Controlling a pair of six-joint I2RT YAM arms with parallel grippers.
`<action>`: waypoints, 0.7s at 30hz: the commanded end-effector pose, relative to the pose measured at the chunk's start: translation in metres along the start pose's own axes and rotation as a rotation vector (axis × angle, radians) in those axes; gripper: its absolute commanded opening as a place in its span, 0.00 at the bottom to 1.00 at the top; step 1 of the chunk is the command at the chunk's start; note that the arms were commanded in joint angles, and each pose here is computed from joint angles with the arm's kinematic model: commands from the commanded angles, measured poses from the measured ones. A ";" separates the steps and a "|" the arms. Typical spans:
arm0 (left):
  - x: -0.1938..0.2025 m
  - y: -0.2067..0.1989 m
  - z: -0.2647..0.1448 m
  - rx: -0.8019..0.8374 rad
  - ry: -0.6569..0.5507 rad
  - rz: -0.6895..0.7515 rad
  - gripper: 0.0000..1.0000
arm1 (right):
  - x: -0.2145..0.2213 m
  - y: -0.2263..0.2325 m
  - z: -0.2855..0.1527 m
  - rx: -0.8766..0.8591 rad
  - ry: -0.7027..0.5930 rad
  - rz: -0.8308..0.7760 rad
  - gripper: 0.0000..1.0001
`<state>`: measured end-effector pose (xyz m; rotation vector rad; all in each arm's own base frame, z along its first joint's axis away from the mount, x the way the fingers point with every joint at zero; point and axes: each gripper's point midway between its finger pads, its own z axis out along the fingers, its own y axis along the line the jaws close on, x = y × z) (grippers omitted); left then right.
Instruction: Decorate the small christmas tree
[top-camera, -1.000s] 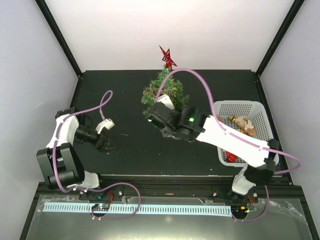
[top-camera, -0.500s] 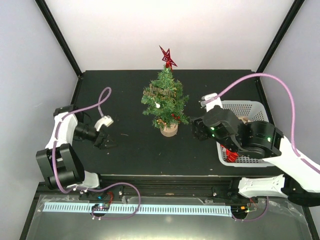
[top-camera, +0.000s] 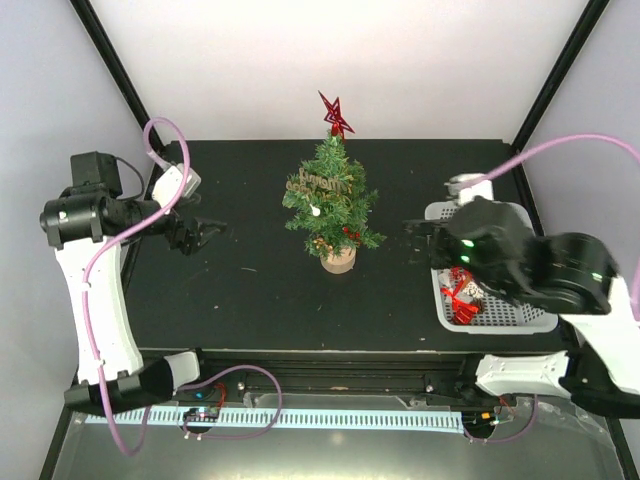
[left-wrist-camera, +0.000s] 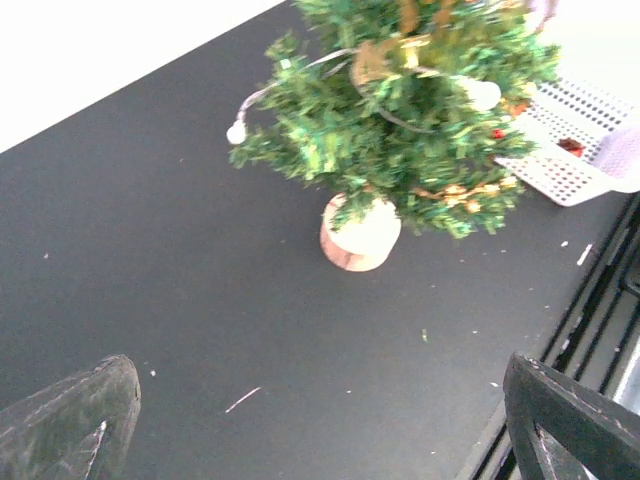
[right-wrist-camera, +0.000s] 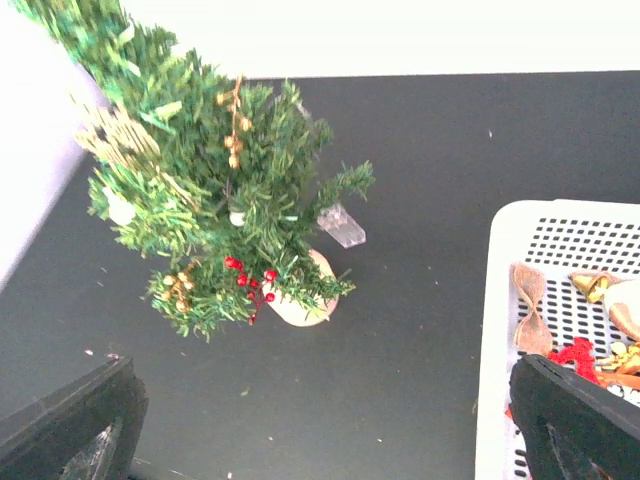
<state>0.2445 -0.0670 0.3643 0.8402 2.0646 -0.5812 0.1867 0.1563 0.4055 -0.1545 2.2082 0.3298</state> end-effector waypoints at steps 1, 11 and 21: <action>-0.010 -0.038 -0.011 0.058 -0.062 -0.028 0.99 | -0.013 -0.033 -0.038 -0.016 -0.093 0.096 1.00; -0.022 -0.083 -0.034 0.084 -0.179 0.068 0.99 | 0.002 -0.052 -0.040 -0.001 -0.118 0.133 1.00; -0.026 -0.083 -0.037 0.078 -0.180 0.039 0.99 | 0.003 -0.041 -0.027 -0.006 -0.117 0.072 1.00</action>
